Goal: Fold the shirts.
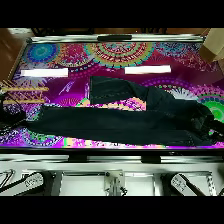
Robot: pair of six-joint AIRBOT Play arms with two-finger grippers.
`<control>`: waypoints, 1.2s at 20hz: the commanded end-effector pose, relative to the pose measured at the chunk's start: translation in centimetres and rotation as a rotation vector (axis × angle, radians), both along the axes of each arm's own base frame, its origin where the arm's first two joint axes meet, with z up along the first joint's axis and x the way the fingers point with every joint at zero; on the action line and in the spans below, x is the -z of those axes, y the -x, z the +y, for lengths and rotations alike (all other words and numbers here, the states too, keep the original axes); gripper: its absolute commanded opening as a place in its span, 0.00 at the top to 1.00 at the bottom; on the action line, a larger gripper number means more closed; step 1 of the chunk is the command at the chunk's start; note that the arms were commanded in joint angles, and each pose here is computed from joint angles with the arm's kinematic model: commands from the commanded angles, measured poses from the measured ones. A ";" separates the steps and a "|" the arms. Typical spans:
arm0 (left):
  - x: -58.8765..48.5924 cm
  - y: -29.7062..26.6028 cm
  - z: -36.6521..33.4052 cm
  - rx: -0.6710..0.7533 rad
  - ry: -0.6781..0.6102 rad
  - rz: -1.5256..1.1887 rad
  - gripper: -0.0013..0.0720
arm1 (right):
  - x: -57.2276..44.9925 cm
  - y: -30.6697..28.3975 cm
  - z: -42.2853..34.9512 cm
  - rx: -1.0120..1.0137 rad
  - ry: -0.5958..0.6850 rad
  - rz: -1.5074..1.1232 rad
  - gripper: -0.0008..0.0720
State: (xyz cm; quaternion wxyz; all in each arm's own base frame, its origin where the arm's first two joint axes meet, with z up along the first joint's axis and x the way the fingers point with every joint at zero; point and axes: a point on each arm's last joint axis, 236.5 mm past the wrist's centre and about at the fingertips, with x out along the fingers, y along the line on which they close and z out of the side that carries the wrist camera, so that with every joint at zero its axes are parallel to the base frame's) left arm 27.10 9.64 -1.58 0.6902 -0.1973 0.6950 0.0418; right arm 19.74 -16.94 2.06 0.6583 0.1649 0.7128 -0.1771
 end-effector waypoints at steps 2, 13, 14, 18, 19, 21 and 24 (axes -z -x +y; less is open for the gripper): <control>1.0 1.1 3.0 -0.058 -0.024 -0.011 0.89 | 2.1 0.6 -2.2 0.001 0.098 -0.015 0.87; 9.2 6.0 1.7 -0.120 -0.017 0.121 0.89 | 6.7 2.2 -3.6 0.041 0.151 0.070 0.87; 9.4 6.2 1.5 -0.119 -0.013 0.129 0.89 | 7.2 2.9 -3.3 0.037 0.139 0.092 0.87; 9.8 7.4 0.5 -0.117 0.017 0.172 0.79 | 9.3 5.0 -2.0 0.002 0.106 0.156 0.51; 9.5 7.6 0.4 -0.114 0.025 0.184 0.50 | 8.9 5.1 -2.5 -0.015 0.122 0.165 0.25; 8.2 7.3 0.5 -0.107 0.036 0.190 0.05 | 6.7 4.7 -4.2 -0.029 0.188 0.161 0.25; 3.0 0.2 -0.8 -0.175 0.147 -0.044 0.06 | 1.2 -0.6 -6.2 -0.044 0.270 -0.060 0.25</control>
